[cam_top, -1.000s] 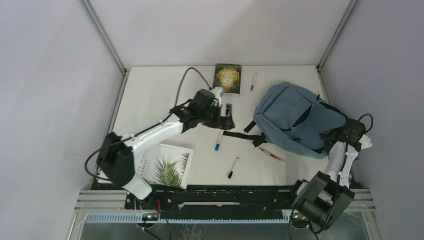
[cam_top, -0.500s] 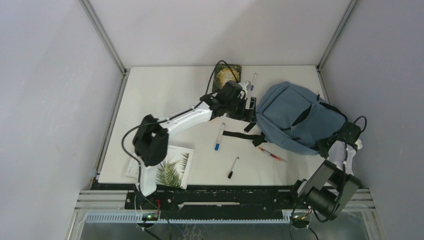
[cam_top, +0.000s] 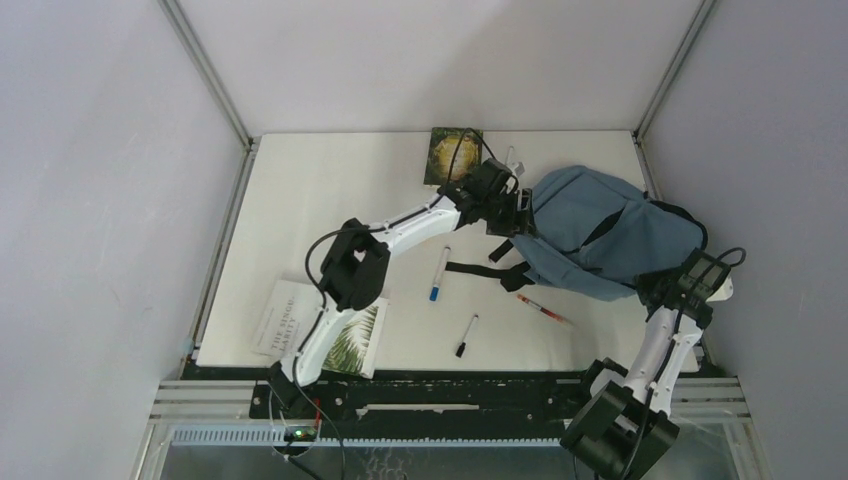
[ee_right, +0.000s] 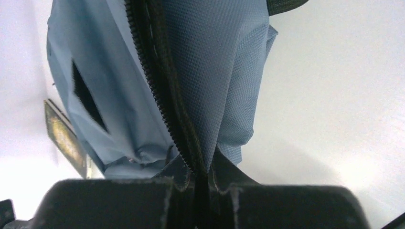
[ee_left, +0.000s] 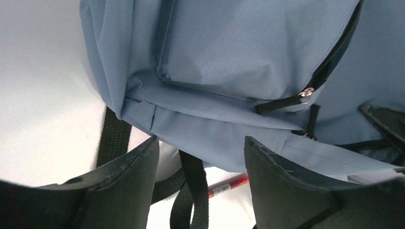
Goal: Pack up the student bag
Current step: Adjust the student bag at the center of the board.
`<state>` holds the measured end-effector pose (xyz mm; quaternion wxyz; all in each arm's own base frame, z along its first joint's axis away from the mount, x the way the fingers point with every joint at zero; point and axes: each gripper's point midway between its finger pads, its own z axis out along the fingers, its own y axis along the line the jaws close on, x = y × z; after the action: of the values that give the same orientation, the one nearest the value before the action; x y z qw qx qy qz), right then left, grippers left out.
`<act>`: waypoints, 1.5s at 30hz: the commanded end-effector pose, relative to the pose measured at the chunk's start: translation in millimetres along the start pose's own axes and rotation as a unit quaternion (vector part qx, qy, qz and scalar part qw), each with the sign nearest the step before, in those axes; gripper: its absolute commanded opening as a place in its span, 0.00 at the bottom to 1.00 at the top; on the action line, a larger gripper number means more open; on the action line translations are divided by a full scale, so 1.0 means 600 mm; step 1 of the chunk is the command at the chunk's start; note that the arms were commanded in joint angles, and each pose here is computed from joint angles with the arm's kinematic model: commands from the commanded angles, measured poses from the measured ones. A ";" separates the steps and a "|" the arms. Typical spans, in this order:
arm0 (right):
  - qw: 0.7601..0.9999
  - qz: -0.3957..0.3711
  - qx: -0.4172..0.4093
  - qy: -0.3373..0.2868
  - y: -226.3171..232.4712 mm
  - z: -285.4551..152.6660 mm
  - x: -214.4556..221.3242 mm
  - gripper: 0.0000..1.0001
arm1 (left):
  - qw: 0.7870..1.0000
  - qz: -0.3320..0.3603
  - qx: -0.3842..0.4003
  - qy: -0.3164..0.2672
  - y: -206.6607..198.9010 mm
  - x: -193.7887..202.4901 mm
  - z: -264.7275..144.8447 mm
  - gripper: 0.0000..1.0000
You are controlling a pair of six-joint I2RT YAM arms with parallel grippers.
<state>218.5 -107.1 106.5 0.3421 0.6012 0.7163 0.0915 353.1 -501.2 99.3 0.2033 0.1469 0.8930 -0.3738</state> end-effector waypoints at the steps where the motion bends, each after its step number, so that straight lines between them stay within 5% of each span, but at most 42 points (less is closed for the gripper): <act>1: 0.997 0.042 -0.069 0.006 0.061 -0.023 -0.010 0.00 | 0.998 -0.029 0.055 -0.018 -0.052 -0.039 0.002 0.66; 6: 0.991 0.052 -0.112 0.044 0.097 -0.059 0.012 0.00 | 0.996 -0.035 0.074 -0.036 -0.069 -0.070 0.019 0.55; 13: 0.983 0.060 -0.161 0.068 0.149 -0.136 0.031 0.00 | 0.990 -0.030 0.114 -0.075 -0.110 -0.121 0.014 0.63; 23: 0.963 0.115 -0.234 -0.066 0.278 -0.245 -0.083 0.00 | 0.982 0.061 0.103 -0.148 -0.165 -0.200 -0.154 0.85; 28: 0.948 0.132 -0.248 -0.152 0.336 -0.279 -0.129 0.00 | 0.975 0.068 0.042 -0.205 -0.138 -0.238 -0.269 0.92; 35: 0.930 0.160 -0.223 -0.244 0.402 -0.263 -0.156 0.00 | 0.966 0.063 -0.012 -0.251 -0.084 -0.229 -0.416 0.94; 45: 0.943 0.145 -0.083 -0.287 0.383 -0.116 -0.055 0.00 | 0.976 0.060 -0.070 -0.200 0.013 -0.126 -0.447 0.94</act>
<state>367.1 -44.6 293.9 0.5475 0.6231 0.5555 0.0590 369.8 -323.6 330.9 0.4305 0.0883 0.8276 -0.3493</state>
